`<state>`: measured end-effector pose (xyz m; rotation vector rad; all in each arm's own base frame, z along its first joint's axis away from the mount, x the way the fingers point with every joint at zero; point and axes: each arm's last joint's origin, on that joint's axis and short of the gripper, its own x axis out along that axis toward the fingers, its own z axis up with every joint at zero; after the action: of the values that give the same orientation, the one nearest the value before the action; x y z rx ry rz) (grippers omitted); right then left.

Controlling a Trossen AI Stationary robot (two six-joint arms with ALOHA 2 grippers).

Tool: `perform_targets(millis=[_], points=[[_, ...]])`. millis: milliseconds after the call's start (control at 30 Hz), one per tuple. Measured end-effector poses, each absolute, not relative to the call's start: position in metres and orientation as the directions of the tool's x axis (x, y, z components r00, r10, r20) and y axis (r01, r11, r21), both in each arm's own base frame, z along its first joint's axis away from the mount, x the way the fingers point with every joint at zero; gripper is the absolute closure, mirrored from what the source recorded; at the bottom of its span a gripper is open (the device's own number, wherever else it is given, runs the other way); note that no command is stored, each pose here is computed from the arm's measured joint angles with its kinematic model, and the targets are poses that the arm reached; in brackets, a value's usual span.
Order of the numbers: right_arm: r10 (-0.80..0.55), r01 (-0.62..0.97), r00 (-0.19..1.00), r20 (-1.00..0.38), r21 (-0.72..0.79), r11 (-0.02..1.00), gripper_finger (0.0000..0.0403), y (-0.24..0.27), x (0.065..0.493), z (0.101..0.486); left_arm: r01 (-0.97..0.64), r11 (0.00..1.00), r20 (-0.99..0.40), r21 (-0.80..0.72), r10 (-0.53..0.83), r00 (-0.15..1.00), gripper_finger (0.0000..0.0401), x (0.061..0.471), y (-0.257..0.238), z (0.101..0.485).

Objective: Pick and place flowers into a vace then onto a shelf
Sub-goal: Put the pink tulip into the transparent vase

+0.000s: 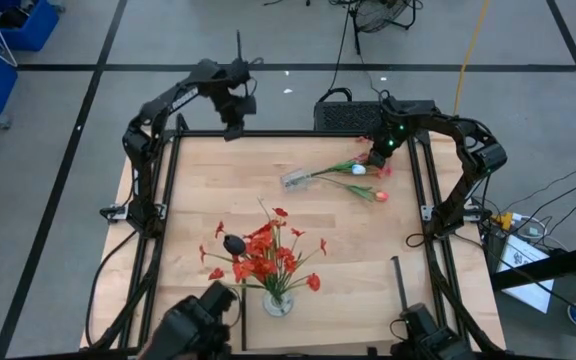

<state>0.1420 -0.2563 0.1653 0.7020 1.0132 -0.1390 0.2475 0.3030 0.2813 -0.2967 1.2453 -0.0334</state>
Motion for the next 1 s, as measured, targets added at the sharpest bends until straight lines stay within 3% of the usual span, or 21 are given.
perform_targets(millis=[167,300,433,700,867,1000], points=[[0.228,0.412,0.556,-0.799,0.504,0.759,0.0403,-0.253,0.148,0.166,-0.175,0.974,-0.911,-0.144,-0.061,0.407,0.0371,0.241,0.319,0.310],[0.187,0.509,0.503,-0.844,0.464,0.725,0.0403,-0.253,0.146,0.169,-0.189,0.969,-0.884,-0.159,-0.055,0.463,0.0371,0.236,0.323,0.323],[0.194,0.466,0.494,-0.848,0.447,0.764,0.0403,-0.249,0.153,0.170,-0.204,0.955,-0.857,-0.214,-0.083,0.509,0.0371,0.231,0.326,0.324],[0.248,0.405,0.515,-0.821,0.488,0.773,0.0403,-0.240,0.171,0.167,-0.072,0.921,-0.704,-0.384,-0.241,0.669,0.0394,0.232,0.324,0.324],[0.244,0.389,0.516,-0.821,0.479,0.787,0.0403,-0.237,0.180,0.167,-0.114,0.908,-0.708,-0.403,-0.230,0.668,0.0387,0.232,0.325,0.324],[0.196,0.441,0.501,-0.843,0.444,0.780,0.0403,-0.237,0.183,0.164,-0.221,0.906,-0.783,-0.360,-0.165,0.600,0.0395,0.228,0.328,0.321]])
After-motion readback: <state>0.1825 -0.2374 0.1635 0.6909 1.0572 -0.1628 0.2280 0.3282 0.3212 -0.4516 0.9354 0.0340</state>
